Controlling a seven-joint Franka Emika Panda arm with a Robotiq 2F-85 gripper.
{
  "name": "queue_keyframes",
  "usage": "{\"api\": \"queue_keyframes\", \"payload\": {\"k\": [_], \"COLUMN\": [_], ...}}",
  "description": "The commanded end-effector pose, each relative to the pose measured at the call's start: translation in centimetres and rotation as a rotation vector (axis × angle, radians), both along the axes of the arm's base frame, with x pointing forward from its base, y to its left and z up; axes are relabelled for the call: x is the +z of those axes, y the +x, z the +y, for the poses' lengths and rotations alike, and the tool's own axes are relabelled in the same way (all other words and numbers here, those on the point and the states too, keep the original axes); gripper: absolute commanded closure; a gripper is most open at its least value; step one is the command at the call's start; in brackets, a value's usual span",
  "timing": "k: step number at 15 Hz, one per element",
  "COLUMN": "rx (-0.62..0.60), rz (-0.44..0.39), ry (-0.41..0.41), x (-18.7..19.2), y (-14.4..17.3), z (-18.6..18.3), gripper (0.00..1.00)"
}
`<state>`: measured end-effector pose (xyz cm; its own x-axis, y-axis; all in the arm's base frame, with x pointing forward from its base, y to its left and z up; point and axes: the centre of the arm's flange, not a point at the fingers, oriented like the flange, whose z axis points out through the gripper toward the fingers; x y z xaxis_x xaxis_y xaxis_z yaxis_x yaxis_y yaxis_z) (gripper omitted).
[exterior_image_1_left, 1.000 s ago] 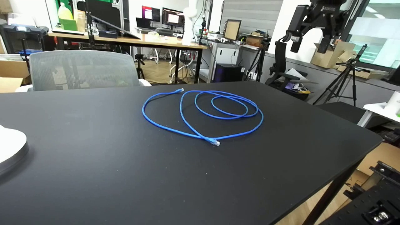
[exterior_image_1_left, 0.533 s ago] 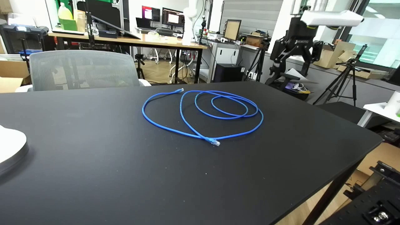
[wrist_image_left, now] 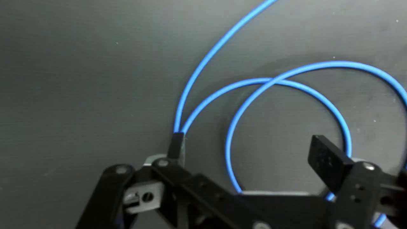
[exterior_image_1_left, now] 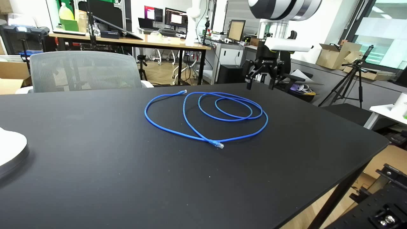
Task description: Move the cable to the left
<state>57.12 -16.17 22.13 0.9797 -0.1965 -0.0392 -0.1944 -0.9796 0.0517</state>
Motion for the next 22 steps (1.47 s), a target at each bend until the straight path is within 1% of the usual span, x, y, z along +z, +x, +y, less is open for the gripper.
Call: {"api": "queue_keyframes", "payload": {"k": [1,4,10,16,20,21,22], "rx": [0.037,0.036,0.011,0.008,0.002,0.004,0.001], "rz": [-0.046,-0.052,-0.02,0.021,0.036,0.038,0.039], "ry": [0.031,0.03,0.033,0.045,0.05,0.048,0.048], "x": [-1.1,-2.2,-4.7,-7.0,-7.8,-7.9,-8.0], "y": [3.5,3.8,3.6,2.8,2.6,2.6,2.6], "z": [0.2,0.0,-1.3,-1.6,-1.7,-1.7,-1.8], "gripper": [0.0,0.0,0.0,0.0,0.0,0.2,0.25]}}
